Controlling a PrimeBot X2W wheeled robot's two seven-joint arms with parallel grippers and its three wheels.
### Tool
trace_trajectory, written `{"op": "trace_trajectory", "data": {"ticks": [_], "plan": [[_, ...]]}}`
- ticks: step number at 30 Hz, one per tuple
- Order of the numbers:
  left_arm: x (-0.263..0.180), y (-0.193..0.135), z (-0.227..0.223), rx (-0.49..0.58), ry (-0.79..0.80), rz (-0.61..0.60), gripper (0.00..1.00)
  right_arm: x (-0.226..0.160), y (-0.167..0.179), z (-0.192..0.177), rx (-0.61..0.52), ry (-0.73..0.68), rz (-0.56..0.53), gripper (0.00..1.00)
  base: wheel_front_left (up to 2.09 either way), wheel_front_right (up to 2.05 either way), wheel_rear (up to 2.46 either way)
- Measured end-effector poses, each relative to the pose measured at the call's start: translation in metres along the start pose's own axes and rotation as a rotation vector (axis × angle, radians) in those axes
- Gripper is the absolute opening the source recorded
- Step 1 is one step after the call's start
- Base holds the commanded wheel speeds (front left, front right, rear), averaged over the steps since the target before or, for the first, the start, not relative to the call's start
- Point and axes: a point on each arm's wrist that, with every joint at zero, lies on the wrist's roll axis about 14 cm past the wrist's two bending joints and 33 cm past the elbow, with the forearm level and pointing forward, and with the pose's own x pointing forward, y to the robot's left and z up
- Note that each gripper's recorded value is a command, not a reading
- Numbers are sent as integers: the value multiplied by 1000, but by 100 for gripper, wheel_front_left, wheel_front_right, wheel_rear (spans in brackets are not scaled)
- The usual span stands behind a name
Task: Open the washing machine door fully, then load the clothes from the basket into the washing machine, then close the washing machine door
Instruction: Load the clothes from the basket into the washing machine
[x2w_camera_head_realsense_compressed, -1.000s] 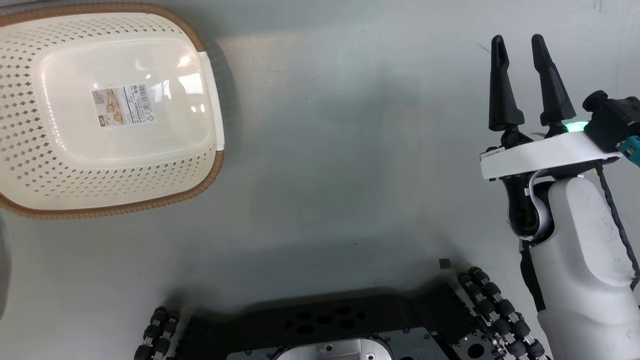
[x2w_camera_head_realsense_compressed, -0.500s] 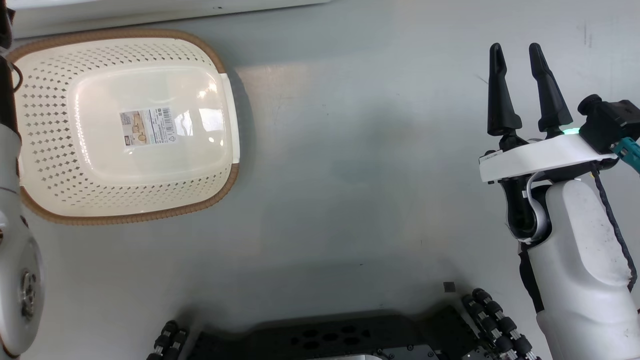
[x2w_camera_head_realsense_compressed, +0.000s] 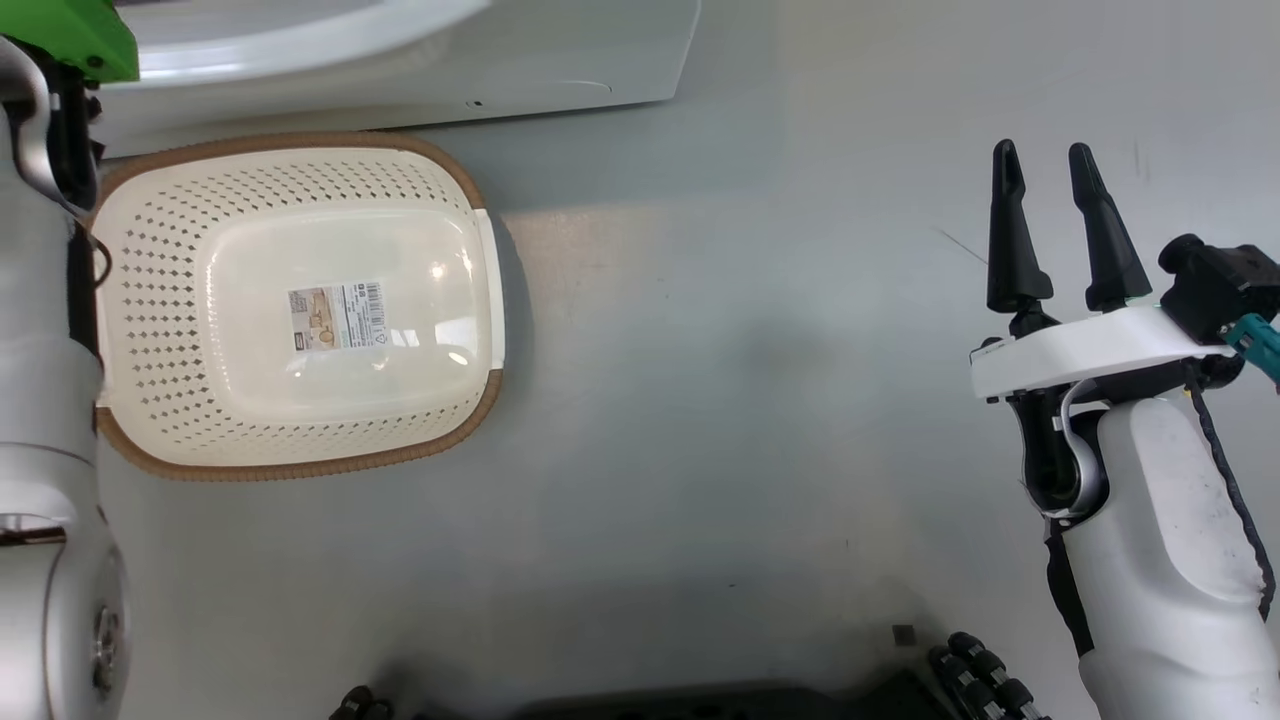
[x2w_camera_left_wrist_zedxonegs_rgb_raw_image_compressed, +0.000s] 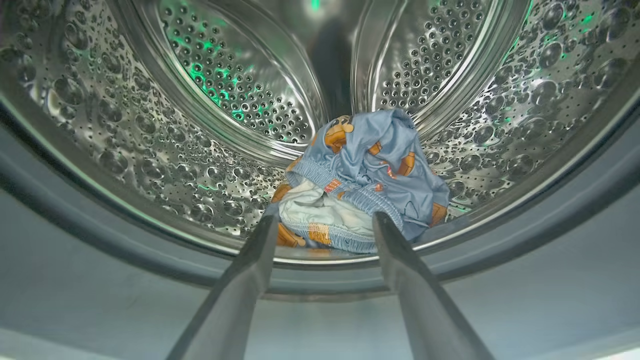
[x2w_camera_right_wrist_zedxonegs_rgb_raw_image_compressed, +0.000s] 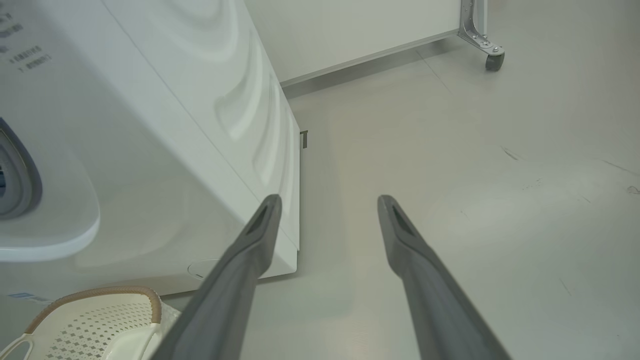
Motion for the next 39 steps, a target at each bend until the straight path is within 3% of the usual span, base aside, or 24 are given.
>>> {"op": "trace_trajectory", "data": {"ticks": [15,39], "plan": [[-50,-1,52,-63,-137,26,100,-16,22,34,-11,-77,47,100,0,0,0],[-150,0,67,-51,-226,66,100,-56,41,68,-23,-167,81,100,0,0,0]]}}
